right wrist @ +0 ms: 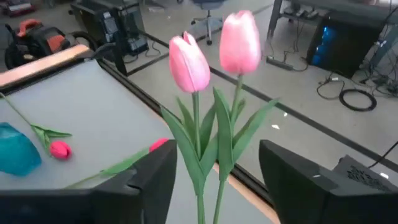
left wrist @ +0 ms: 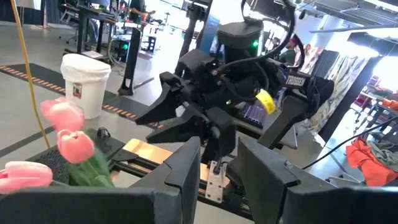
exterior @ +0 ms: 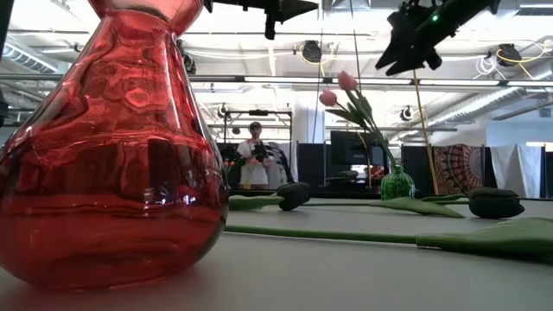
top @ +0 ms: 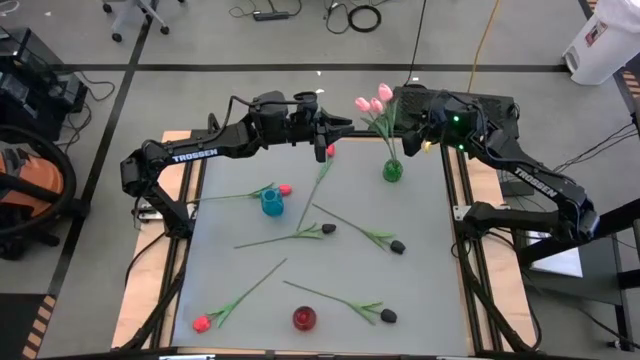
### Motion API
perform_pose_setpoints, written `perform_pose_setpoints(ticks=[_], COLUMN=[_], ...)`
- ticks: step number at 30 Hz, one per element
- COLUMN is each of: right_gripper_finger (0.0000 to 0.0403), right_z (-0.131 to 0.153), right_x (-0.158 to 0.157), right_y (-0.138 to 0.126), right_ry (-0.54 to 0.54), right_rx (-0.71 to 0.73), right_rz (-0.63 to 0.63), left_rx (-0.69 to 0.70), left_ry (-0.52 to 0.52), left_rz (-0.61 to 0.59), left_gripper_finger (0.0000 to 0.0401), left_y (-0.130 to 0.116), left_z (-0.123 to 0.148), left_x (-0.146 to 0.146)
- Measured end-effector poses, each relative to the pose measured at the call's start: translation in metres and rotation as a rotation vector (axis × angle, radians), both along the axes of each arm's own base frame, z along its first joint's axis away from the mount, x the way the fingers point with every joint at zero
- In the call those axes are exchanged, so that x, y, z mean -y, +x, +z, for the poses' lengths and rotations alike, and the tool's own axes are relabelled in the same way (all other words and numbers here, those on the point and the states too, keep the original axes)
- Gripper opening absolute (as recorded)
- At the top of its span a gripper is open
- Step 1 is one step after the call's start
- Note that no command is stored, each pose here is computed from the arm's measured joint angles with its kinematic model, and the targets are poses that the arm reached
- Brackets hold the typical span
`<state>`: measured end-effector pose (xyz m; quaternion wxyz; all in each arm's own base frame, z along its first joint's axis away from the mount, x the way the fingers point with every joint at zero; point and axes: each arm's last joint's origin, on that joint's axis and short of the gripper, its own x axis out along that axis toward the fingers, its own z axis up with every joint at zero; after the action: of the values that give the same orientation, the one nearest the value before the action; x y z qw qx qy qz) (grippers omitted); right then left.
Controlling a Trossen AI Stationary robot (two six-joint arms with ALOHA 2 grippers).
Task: Sort flowers into vase by color
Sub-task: Put the top left red flower into the blue vase
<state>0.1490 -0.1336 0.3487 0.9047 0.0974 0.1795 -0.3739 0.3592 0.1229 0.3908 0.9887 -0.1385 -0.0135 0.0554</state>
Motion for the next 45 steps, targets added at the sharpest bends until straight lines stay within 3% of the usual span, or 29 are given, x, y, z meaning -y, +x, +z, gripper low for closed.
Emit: perform_pose_setpoints(ticks=[6, 11, 22, 31, 40, 45], right_gripper_finger=[0.0233, 0.0228, 0.0226, 0.0226, 0.0226, 0.0226], right_z=[0.015, 0.028, 0.029, 0.016, 0.015, 0.014], right_x=[-0.015, -0.032, -0.058, -0.068, -0.070, -0.070], right_y=[-0.017, -0.032, -0.051, -0.050, -0.048, -0.048], right_ry=[-0.043, -0.040, 0.116, 0.272, 0.290, 0.307], right_rx=[0.084, 0.199, 0.282, 0.212, 0.199, 0.201], right_rz=[-0.004, 0.072, 0.220, 0.263, 0.285, 0.276], left_rx=[-0.005, -0.071, -0.255, -0.480, -0.845, -1.059], left_ry=[-0.002, -0.026, -0.089, -0.175, -0.245, -0.237], left_rz=[0.000, 0.000, 0.006, 0.056, 0.195, 0.195], left_gripper_finger=[0.0114, 0.0114, 0.0114, 0.0114, 0.0114, 0.0114], left_y=[0.000, 0.000, -0.010, -0.034, -0.059, -0.075], left_z=[-0.001, -0.008, -0.020, -0.029, -0.055, -0.066], left_x=[0.000, 0.000, 0.002, 0.000, 0.003, 0.008])
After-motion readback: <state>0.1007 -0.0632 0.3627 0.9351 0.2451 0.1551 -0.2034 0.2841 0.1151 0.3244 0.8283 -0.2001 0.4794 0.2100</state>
